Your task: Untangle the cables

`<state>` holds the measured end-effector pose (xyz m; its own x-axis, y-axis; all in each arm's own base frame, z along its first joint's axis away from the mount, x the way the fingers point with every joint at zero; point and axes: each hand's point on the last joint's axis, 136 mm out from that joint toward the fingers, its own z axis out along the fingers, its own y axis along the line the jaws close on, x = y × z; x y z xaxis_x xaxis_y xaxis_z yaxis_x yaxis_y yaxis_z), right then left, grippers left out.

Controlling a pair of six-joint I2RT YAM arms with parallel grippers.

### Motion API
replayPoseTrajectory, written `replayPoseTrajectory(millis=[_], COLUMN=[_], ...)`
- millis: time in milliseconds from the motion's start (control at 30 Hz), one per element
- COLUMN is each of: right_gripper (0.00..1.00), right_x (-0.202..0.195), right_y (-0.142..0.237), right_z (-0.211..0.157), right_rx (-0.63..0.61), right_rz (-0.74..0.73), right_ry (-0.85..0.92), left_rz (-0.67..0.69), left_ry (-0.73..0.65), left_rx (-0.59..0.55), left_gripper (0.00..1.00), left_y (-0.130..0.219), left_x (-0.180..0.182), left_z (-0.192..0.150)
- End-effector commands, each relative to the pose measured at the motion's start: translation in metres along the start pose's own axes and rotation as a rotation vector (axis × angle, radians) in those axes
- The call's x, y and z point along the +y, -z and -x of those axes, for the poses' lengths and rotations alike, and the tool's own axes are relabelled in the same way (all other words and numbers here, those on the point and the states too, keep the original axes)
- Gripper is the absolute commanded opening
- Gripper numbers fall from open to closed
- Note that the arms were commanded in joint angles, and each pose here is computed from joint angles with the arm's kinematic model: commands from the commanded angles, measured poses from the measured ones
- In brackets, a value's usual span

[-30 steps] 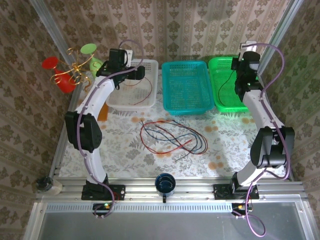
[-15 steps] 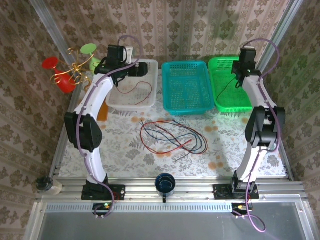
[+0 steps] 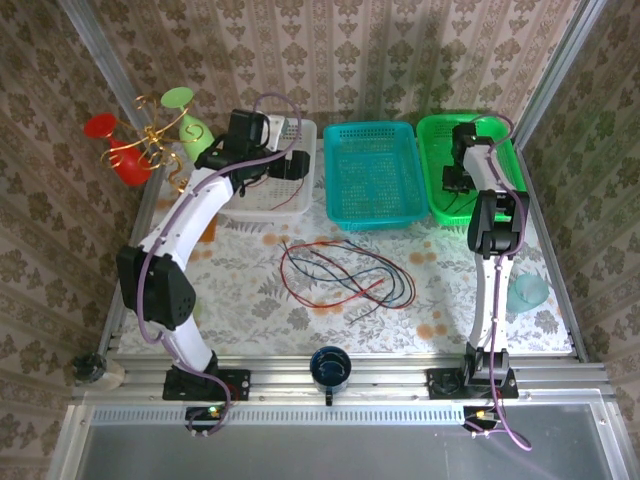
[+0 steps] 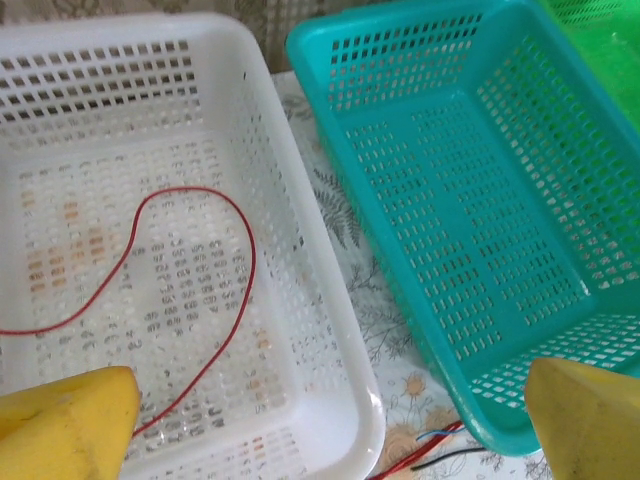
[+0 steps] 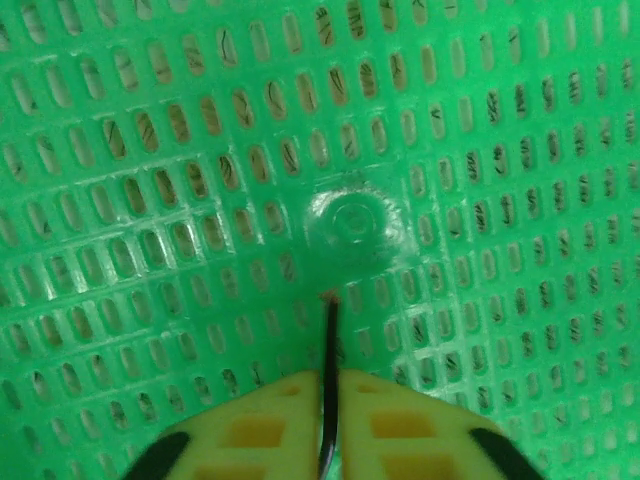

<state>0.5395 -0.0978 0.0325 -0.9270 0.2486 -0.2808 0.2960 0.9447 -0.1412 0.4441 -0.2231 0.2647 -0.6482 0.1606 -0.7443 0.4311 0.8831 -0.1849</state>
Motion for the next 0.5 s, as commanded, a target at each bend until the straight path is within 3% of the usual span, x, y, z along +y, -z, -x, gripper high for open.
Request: replayPoseTrajectory(millis=[0, 200, 300, 467], right_gripper=[0.29, 0.69, 0.75, 0.76], right_x=[-0.011, -0.029, -0.035, -0.031], right_y=[0.033, 0.101, 0.131, 0.179], right_z=[-0.004, 0.021, 0.028, 0.024], right_rx=[0.028, -0.131, -0.193, -0.272], right_rz=[0.011, -0.018, -0.013, 0.037], right_ry=[-0.024, -0.038, -0.045, -0.05], left_rz=[0.011, 0.025, 0.028, 0.031], left_ry=[0.001, 0.007, 0.013, 0.04], left_rx=[-0.003, 0.007, 0.017, 0.037], left_gripper=[1.0, 1.0, 1.0, 1.0], left_y=[0.015, 0.022, 0.026, 0.036], left_x=[-0.003, -0.001, -0.001, -0.001], left_z=[-0.002, -0.009, -0.014, -0.027])
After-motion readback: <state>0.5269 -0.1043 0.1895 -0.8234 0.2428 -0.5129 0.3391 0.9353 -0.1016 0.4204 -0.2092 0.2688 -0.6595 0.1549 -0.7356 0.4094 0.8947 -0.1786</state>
